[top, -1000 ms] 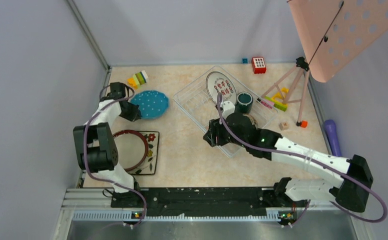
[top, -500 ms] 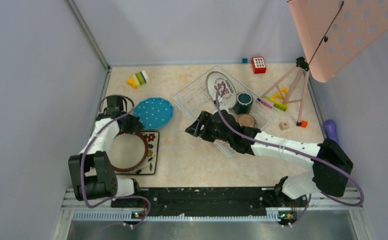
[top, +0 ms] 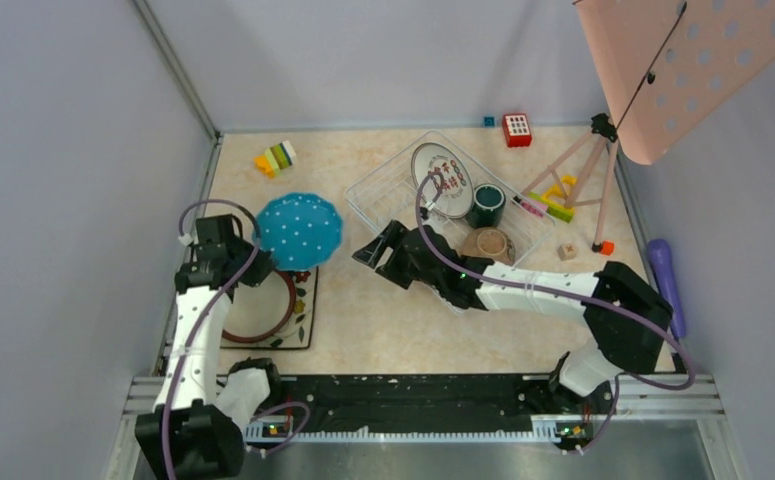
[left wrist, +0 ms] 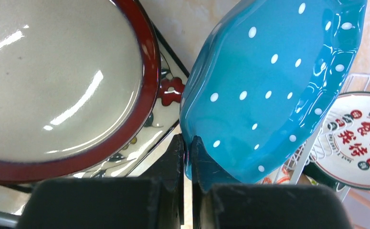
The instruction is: Load the mixed dishes into the dish rack
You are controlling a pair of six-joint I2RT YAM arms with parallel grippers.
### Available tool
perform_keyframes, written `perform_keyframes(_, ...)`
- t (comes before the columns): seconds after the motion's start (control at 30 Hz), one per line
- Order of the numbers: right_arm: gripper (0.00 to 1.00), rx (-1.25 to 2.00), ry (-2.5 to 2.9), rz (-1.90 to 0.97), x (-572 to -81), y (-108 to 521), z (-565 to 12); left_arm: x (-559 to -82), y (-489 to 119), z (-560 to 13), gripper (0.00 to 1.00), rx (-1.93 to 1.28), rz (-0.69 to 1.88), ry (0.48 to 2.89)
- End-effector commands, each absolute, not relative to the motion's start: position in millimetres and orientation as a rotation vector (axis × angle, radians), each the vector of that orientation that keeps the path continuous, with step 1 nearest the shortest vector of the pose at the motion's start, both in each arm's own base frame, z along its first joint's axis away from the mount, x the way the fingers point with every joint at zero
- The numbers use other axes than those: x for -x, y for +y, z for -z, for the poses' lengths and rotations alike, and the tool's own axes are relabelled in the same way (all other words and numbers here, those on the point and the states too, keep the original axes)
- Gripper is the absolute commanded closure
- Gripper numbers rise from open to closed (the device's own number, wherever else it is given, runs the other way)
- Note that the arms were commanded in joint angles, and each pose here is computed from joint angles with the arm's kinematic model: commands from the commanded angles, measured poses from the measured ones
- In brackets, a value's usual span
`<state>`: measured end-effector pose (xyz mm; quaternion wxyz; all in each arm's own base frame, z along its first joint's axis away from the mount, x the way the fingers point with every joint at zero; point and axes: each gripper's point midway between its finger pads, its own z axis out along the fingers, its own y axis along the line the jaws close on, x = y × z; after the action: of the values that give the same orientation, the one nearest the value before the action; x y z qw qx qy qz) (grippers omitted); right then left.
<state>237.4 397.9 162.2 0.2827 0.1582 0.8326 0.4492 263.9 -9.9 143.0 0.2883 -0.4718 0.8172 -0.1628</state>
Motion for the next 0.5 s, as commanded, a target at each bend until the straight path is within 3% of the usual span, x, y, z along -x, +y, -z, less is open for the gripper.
perform_keyframes(0.0, 0.27, -0.387, 2.097, -1.319, -250, 424, -209, -272, -17, -199, 1.00, 1.098, 0.569, 2.005)
perform_keyframes(0.23, 0.27, -0.238, 1.988, -1.363, -260, 429, -244, -255, -19, -250, 1.00, 0.986, 0.587, 1.917)
perform_keyframes(0.47, 0.27, -0.252, 1.971, -1.384, -278, 421, -255, -258, -50, -275, 1.00, 0.896, 0.811, 1.913)
